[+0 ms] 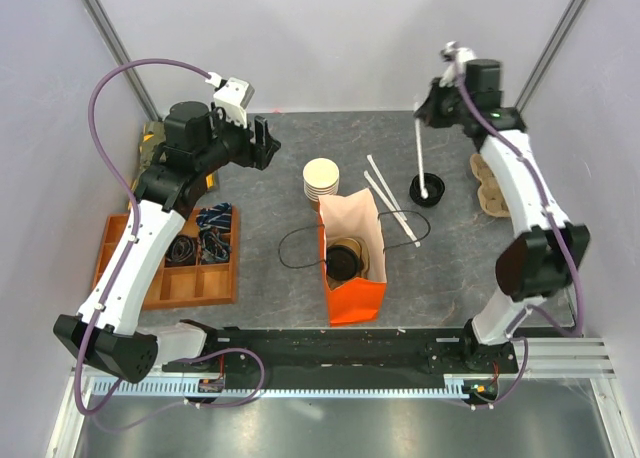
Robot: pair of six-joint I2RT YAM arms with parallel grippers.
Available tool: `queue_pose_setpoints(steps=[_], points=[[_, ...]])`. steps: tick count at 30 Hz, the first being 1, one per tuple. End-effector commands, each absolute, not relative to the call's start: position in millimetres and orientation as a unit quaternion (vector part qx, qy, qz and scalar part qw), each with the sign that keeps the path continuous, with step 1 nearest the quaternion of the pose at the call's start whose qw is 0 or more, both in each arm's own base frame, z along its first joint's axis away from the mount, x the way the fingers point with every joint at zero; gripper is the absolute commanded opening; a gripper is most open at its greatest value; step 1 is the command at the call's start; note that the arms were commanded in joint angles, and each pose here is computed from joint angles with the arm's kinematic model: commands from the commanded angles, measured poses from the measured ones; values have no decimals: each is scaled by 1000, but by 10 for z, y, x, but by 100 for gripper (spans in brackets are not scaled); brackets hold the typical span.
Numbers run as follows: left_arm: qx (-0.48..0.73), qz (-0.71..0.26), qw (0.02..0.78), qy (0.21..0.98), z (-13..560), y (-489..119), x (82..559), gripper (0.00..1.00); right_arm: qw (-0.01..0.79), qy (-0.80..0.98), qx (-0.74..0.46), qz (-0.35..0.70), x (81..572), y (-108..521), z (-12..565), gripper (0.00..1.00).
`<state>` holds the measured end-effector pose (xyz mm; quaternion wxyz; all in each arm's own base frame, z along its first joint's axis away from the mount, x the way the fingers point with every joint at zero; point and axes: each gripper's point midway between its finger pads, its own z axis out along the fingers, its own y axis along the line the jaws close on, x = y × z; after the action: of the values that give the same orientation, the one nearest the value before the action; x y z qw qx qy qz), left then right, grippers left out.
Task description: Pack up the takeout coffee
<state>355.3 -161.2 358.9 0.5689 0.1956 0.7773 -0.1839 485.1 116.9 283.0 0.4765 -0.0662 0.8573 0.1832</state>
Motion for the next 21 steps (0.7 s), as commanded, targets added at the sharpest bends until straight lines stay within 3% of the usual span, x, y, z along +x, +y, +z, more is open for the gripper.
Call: queue_pose_setpoints(steps=[1,4,9,13,21], points=[[208,-197,588,756,3701,-1675,3612,74,637,734,-67,228,4605,1053,4335,0],[211,-201,589,754,3682,-1709,3647,74,683,659,-79,305,4232,1276,4988,0],[205,-215,586,754,3683,-1754,3668,74,657,618,-111,418,3592,1853,5284,0],[208,-210,594,748,3710,-1724,3673,75,609,612,-153,482,3059,2385,5116,0],[208,-214,597,745,3651,-1695,3552,75,540,648,-230,486,2508,2875,4357,0]])
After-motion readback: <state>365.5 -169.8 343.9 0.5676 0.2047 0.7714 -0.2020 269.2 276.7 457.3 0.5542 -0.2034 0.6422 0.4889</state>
